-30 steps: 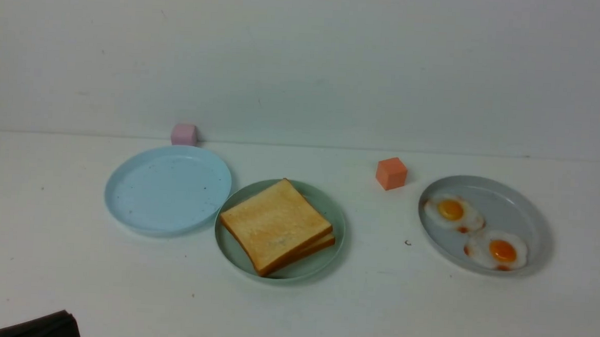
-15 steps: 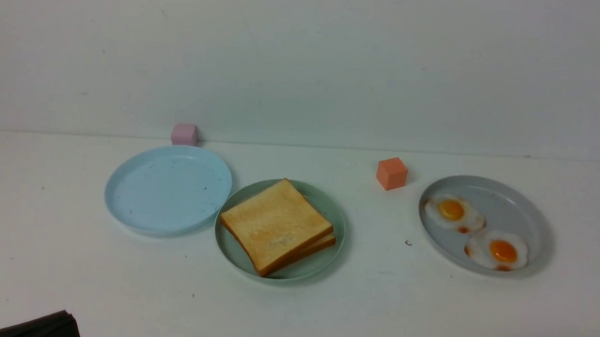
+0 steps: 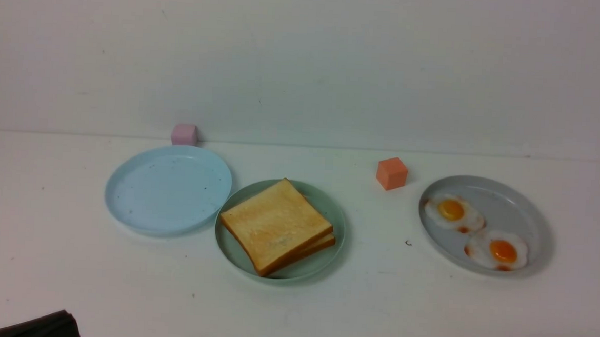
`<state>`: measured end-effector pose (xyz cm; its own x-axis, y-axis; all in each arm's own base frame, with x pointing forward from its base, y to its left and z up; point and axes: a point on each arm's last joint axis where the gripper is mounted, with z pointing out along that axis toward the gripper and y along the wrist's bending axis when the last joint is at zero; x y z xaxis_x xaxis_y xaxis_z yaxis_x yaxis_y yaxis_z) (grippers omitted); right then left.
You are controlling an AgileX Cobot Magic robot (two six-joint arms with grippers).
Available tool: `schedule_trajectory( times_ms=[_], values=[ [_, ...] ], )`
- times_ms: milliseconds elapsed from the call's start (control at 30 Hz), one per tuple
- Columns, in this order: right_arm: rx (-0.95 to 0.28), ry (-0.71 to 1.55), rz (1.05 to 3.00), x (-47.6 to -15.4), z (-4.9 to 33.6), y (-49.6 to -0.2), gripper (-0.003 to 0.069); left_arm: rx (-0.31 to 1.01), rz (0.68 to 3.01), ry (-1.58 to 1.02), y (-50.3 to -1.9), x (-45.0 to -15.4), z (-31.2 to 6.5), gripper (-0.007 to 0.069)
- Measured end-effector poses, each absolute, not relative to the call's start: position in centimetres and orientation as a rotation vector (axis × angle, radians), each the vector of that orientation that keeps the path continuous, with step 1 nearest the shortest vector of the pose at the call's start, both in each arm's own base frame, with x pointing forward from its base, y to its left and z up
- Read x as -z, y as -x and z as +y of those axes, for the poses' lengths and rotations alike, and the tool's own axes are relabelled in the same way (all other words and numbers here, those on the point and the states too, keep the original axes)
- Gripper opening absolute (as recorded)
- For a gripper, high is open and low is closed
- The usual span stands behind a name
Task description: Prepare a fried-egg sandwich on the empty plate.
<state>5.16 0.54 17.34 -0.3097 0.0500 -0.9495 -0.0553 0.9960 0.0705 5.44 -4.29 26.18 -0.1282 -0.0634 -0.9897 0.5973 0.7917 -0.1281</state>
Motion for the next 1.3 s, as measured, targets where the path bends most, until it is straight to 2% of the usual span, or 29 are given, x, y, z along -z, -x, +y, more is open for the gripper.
schedule_trajectory(
  times_ms=[300,467,500,533,667,733,800,1300],
  values=[
    [-0.104,0.004,1.882,-17.3,0.5,-5.2,0.0003,0.572,1.537,-0.347,-5.7,-26.3,-3.8,0.0006],
    [-0.104,0.004,1.882,-17.3,0.5,-5.2,0.0005,0.409,1.472,-0.12,-5.1,-25.7,-1.8,-0.0013],
    [-0.104,0.004,1.882,-17.3,0.5,-5.2,0.0006,0.344,1.494,-0.019,-5.0,-24.4,-1.2,-0.0013],
    [-0.104,0.004,1.882,-17.3,0.5,-5.2,0.0007,0.342,1.494,-0.004,-4.9,-24.4,-1.1,-0.0013],
    [-0.104,0.004,1.881,-17.4,0.5,-5.2,0.0011,0.257,1.687,0.206,-5.5,-19.5,-0.3,-0.0013],
    [-0.104,0.004,1.88,-17.4,0.5,-5.2,0.0014,0.249,1.808,0.265,-5.4,-17.6,-0.1,-0.0013],
    [-0.104,0.004,1.88,-17.4,0.5,-5.2,0.0014,0.25,1.857,0.287,-5.3,-17.0,-0.1,-0.0013],
    [-0.105,0.003,1.88,-17.4,0.5,-5.2,0.0025,0.249,1.873,0.296,-5.2,-16.9,-0.1,-0.0013]
  ],
)
